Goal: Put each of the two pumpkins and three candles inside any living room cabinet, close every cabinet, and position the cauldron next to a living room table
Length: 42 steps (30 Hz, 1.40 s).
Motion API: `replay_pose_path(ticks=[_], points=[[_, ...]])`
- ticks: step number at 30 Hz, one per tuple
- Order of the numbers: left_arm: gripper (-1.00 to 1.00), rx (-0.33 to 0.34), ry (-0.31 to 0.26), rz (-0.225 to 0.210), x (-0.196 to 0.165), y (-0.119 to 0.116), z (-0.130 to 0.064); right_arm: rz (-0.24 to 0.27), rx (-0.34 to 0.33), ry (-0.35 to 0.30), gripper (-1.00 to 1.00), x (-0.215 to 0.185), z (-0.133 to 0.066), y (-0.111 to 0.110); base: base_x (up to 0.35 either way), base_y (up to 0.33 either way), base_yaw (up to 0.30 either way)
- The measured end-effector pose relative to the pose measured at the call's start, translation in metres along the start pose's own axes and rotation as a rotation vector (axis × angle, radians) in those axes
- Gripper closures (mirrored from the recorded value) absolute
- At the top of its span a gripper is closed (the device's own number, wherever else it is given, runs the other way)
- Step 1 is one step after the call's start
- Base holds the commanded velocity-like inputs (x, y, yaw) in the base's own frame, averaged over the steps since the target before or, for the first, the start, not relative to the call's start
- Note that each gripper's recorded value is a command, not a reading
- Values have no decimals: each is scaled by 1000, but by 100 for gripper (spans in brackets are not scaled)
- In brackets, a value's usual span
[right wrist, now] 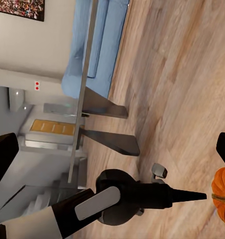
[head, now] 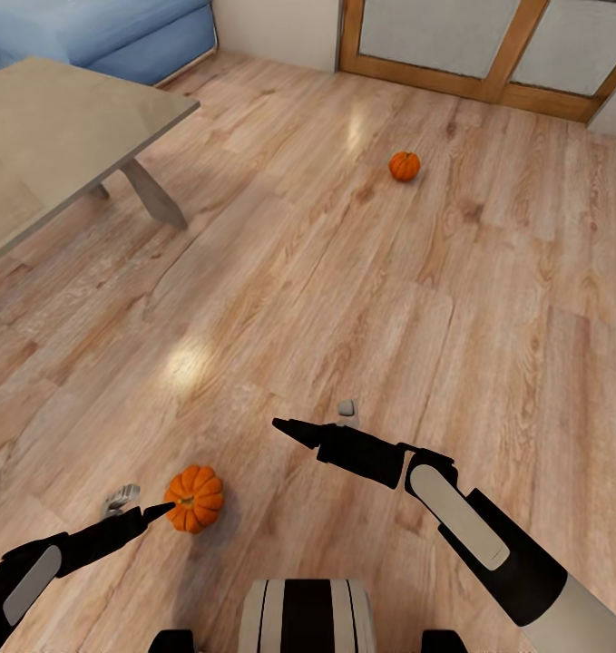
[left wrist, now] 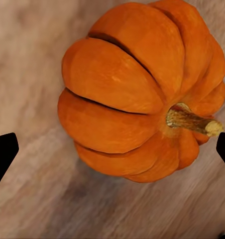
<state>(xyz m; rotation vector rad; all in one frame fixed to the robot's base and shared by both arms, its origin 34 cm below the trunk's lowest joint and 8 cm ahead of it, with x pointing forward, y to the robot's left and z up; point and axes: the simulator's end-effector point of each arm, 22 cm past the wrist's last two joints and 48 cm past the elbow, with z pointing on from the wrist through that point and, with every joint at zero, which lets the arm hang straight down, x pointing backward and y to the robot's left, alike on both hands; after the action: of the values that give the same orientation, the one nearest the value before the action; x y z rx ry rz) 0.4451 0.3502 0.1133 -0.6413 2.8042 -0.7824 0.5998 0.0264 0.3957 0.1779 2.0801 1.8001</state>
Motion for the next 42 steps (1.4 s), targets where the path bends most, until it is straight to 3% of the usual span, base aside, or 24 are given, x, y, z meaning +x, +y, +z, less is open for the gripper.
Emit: replay_pose_path(ticks=[16, 33, 36, 42], points=[[-100, -28, 49, -29, 23, 22, 14, 59, 20, 8, -100, 13, 0, -33, 0, 0, 0], [-100, -33, 49, -29, 22, 26, 12, 62, 23, 10, -100, 14, 0, -35, 1, -1, 0], [-100, 19, 52, -25, 22, 15, 11, 62, 23, 10, -100, 14, 0, -35, 78, -66, 0], [-100, 28, 50, -21, 19, 16, 7, 62, 22, 9, -100, 14, 1, -35, 13, -11, 0]])
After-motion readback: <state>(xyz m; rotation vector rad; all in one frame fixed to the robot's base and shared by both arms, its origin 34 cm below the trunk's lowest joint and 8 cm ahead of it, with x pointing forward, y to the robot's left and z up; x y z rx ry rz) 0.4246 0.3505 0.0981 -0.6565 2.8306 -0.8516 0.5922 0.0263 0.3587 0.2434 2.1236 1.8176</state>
